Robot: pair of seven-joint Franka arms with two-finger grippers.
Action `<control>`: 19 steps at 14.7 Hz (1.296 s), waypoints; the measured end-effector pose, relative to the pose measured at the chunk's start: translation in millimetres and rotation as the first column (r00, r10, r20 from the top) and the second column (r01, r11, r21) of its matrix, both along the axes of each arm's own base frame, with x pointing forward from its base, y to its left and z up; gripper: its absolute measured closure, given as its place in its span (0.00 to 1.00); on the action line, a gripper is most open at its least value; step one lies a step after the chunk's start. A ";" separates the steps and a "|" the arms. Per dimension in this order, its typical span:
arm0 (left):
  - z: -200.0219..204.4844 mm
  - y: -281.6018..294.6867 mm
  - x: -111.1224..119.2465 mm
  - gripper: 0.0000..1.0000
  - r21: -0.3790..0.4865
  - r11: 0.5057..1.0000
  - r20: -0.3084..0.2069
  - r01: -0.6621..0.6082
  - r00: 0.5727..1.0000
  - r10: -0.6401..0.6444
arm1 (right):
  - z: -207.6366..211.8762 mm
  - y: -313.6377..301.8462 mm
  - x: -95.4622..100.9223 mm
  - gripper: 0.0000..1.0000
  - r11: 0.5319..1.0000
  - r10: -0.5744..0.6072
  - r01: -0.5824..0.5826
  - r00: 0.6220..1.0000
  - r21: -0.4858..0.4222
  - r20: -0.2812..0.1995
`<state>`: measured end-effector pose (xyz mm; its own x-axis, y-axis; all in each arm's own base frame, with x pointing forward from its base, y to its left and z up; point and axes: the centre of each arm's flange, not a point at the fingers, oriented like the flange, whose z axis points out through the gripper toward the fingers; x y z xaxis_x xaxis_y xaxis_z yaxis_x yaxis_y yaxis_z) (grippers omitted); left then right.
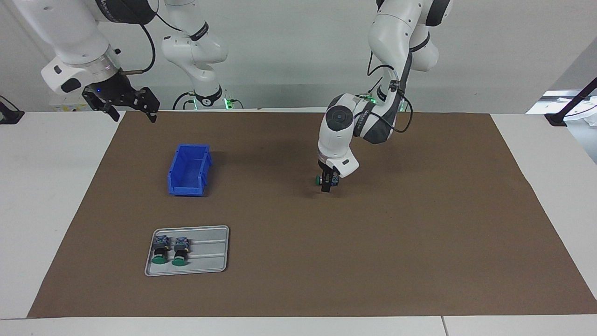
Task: Place and press button with both arms
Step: 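Move the left gripper over the green-capped button on the table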
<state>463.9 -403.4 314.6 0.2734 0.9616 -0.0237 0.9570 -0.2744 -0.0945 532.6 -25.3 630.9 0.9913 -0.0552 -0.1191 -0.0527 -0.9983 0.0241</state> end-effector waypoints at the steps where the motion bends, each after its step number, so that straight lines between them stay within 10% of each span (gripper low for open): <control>1: -1.8 -0.1 0.5 0.04 0.000 1.000 0.002 -0.009 1.000 0.009 | 0.0 -0.6 -0.1 0.01 1.000 -0.001 0.001 1.000 0.000 0.000; 5: -9.1 -0.7 1.7 0.11 0.001 1.000 0.003 -0.030 1.000 0.030 | -0.5 -1.0 -0.1 0.01 1.000 -0.002 0.002 1.000 0.000 -0.001; 10: -8.5 -1.6 2.7 0.53 -0.005 0.999 0.012 -0.054 0.998 0.054 | -0.7 -3.3 -0.6 0.01 1.000 -0.006 0.006 1.000 0.000 -0.002; 19: -8.3 -2.7 4.1 0.67 -0.016 0.998 0.025 -0.058 0.998 0.058 | 0.1 -1.3 -1.2 0.01 1.000 -0.003 0.003 1.000 0.001 -0.001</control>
<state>468.0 -406.1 306.3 0.2178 0.9755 -0.0323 0.9734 -0.2195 -0.0663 531.5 -26.6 631.0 0.9911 -0.0576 -0.1197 -0.0552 -0.9982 0.0234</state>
